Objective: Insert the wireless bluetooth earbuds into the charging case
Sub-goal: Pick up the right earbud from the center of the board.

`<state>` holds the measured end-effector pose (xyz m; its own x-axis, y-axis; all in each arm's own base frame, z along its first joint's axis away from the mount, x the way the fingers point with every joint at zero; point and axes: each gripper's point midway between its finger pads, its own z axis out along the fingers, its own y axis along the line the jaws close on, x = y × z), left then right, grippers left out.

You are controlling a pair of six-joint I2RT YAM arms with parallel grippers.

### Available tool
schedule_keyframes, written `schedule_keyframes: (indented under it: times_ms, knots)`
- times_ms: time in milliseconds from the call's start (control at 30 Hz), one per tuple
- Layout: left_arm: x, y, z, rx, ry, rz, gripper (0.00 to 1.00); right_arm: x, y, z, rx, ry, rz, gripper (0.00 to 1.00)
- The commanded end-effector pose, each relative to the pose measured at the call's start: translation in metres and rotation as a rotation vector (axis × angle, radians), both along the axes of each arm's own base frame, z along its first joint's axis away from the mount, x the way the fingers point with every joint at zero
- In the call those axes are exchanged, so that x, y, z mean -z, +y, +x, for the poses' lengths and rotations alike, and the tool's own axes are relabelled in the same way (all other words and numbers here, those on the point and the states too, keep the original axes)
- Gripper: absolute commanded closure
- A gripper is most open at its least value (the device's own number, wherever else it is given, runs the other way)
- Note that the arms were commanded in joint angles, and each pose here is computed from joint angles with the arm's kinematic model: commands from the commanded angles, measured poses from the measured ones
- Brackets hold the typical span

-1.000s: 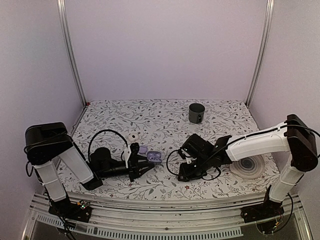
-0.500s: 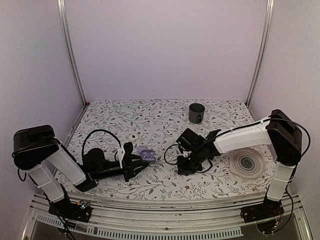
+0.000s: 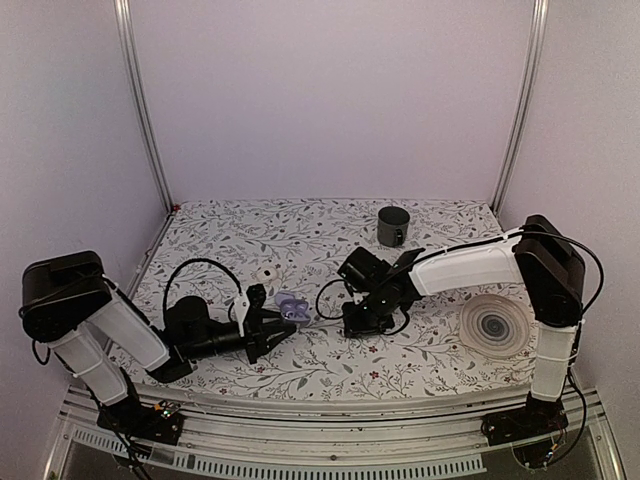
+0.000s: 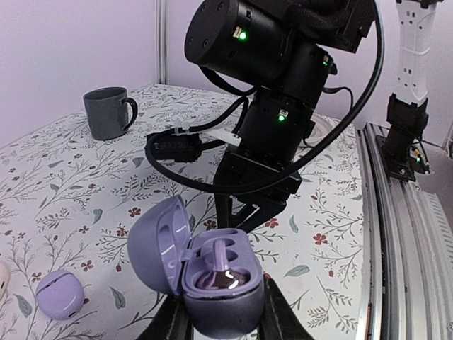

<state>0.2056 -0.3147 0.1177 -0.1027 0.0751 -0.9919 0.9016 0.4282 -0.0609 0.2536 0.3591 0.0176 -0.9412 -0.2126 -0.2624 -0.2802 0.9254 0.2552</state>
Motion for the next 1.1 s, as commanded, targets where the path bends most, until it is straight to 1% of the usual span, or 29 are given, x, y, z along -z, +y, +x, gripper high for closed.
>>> schedule_keyframes:
  times_ms: [0,133,333,467,600,633,800,967,1067]
  knots:
    - [-0.005,0.001,0.002,0.002,-0.019,-0.001,1.00,0.007,-0.005,0.001,0.061,0.027,-0.013,0.68]
    - [-0.004,-0.001,0.002,0.011,-0.009,0.002,1.00,0.002,0.010,0.003,0.058,0.034,0.036,0.69]
    - [-0.005,0.000,0.002,0.008,-0.014,0.007,1.00,0.006,0.018,0.013,0.025,0.008,-0.004,0.71]
    - [-0.005,0.001,0.002,0.003,-0.010,0.012,1.00,0.011,0.020,0.011,-0.003,0.011,-0.023,0.73]
    - [-0.003,0.002,0.002,-0.001,-0.006,0.015,1.00,0.019,0.017,0.007,-0.023,0.007,-0.060,0.80]
    - [-0.003,0.002,0.002,-0.001,-0.004,0.017,1.00,0.020,0.018,0.006,-0.042,0.003,-0.063,0.85]
    - [0.000,0.004,0.002,-0.007,0.002,0.030,1.00,0.017,0.020,-0.004,-0.183,-0.041,-0.088,0.94]
    - [0.013,0.003,0.003,-0.004,0.012,0.074,1.00,-0.006,0.010,-0.024,-0.322,-0.115,-0.057,0.96]
    - [0.023,-0.001,0.001,0.016,0.006,0.108,1.00,-0.022,0.002,-0.034,-0.349,-0.144,-0.016,0.96]
